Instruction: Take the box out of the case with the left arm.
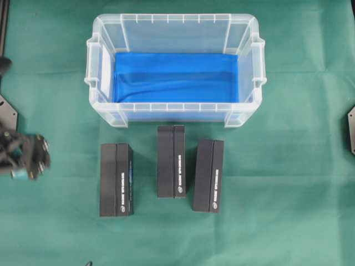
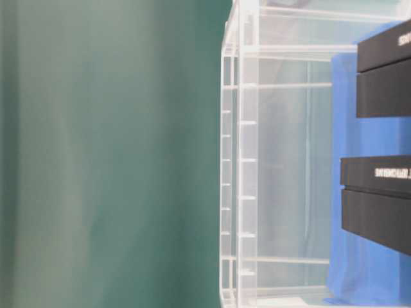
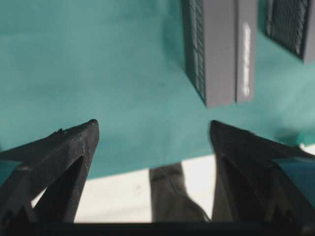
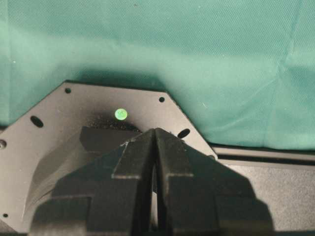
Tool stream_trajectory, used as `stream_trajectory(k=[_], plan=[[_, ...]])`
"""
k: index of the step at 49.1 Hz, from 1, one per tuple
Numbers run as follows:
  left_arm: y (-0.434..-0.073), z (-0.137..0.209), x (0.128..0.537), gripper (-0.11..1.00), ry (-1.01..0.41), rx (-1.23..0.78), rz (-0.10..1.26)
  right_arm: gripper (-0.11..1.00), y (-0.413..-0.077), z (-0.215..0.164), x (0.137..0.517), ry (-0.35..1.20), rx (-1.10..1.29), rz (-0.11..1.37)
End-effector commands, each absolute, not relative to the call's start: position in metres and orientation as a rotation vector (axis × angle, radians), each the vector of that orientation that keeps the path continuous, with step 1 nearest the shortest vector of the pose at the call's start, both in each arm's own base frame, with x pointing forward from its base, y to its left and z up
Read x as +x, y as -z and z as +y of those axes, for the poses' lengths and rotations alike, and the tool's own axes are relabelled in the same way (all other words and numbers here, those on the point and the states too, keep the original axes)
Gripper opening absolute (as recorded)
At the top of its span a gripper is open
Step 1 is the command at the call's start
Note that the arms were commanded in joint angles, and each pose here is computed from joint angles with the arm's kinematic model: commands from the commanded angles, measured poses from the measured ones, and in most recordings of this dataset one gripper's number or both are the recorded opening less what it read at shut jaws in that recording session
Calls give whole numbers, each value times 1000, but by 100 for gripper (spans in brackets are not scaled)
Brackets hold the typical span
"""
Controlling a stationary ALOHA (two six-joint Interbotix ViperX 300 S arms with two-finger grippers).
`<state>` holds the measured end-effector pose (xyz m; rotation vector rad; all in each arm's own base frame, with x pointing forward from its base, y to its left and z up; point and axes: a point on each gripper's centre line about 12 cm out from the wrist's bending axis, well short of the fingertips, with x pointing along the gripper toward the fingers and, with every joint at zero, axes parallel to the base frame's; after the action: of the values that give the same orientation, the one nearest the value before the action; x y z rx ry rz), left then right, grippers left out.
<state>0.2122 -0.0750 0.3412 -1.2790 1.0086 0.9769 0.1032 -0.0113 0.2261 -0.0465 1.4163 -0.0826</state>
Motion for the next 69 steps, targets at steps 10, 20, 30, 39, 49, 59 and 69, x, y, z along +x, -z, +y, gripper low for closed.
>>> stream_trajectory(k=[10, 20, 30, 39, 49, 59, 69], plan=[[-351, -32, 193, 85, -1025, -1285, 957, -1, -235, -11, 107, 84, -44, 1392], [-352, -4, 192, 84, -1040, -1251, 949, -1, -234, -11, 107, 84, -44, 1393], [-352, 17, 192, 84, -1049, -1238, 957, -1, -235, -11, 107, 83, -43, 1392], [-353, 21, 192, 84, -1058, -1249, 951, -1, -234, -11, 107, 84, -44, 1393], [-353, 20, 193, 84, -1059, -1259, 955, -1, -234, -11, 107, 83, -43, 1393], [-352, 20, 196, 84, -1060, -1262, 961, -1, -234, -11, 107, 83, -43, 1395], [-352, 20, 196, 84, -1062, -1259, 964, -1, -234, -11, 107, 84, -44, 1393]])
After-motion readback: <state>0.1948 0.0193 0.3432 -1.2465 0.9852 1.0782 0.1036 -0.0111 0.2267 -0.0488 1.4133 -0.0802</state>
